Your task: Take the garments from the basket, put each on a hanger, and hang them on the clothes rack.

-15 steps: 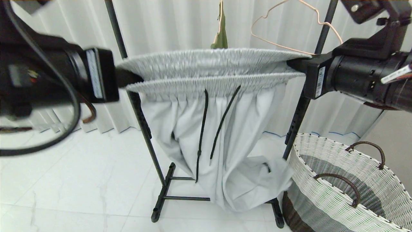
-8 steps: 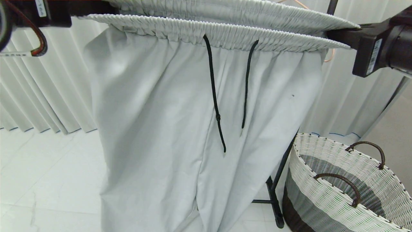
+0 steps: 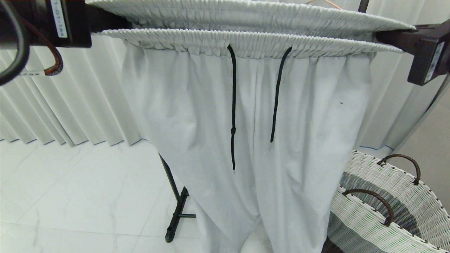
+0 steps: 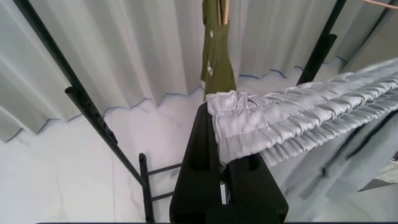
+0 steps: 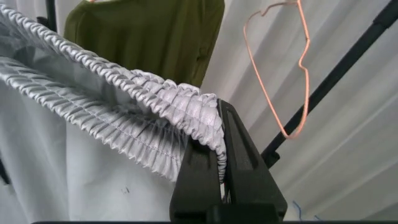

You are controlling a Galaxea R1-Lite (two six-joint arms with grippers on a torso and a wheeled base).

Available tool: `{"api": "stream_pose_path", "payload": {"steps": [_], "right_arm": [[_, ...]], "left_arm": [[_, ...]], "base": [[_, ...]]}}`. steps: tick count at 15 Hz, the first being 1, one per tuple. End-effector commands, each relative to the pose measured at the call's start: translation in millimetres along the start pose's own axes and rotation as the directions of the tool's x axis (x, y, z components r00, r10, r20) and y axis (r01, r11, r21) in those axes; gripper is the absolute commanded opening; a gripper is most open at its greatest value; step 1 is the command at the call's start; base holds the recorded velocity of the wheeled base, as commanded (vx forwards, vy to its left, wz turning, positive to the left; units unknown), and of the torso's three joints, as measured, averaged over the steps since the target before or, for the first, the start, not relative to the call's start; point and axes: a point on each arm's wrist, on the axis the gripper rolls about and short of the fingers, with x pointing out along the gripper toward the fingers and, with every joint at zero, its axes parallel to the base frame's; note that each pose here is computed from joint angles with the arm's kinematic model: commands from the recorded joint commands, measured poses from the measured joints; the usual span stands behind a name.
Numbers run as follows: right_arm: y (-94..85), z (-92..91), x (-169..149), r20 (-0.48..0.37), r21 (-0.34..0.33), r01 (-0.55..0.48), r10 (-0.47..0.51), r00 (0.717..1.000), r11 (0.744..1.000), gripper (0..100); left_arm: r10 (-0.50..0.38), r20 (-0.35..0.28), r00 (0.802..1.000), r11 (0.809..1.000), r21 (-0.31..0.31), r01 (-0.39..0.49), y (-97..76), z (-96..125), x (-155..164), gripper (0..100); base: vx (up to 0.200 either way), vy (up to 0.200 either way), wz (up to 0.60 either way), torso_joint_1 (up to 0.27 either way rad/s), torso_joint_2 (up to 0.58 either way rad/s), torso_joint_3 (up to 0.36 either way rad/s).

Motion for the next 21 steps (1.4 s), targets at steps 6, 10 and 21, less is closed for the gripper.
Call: {"api": "stream_pose_path", "payload": {"steps": [6, 10, 21], "right_arm": [[-16.3, 10.9, -72, -0.096, 0.033, -0.145, 0.147, 0.984, 0.989, 0], [6.9, 10.3, -96, -0.081, 0.066, -0.421, 0.426, 0.901, 0.904, 0], [11.2, 3.6, -70, -0.154, 0.077, -0.339, 0.347, 0.925, 0.938, 0]], "left_arm": [[-0.032, 0.051, 0.998, 0.999, -0.001, 0.032, -30.6, 5, 29, 0], [-0.027, 0.111, 0.993, 0.999, -0.027, 0.031, -47.1, 19, 66, 0], [-0.018, -0.075, 0.997, 0.999, 0.028, 0.021, -28.3, 13, 33, 0]], "base": [[0.000, 0.000, 0.00, 0.000, 0.00, 0.000], [0.000, 0.000, 0.00, 0.000, 0.00, 0.000], [0.000, 0.000, 0.00, 0.000, 0.00, 0.000]]}}
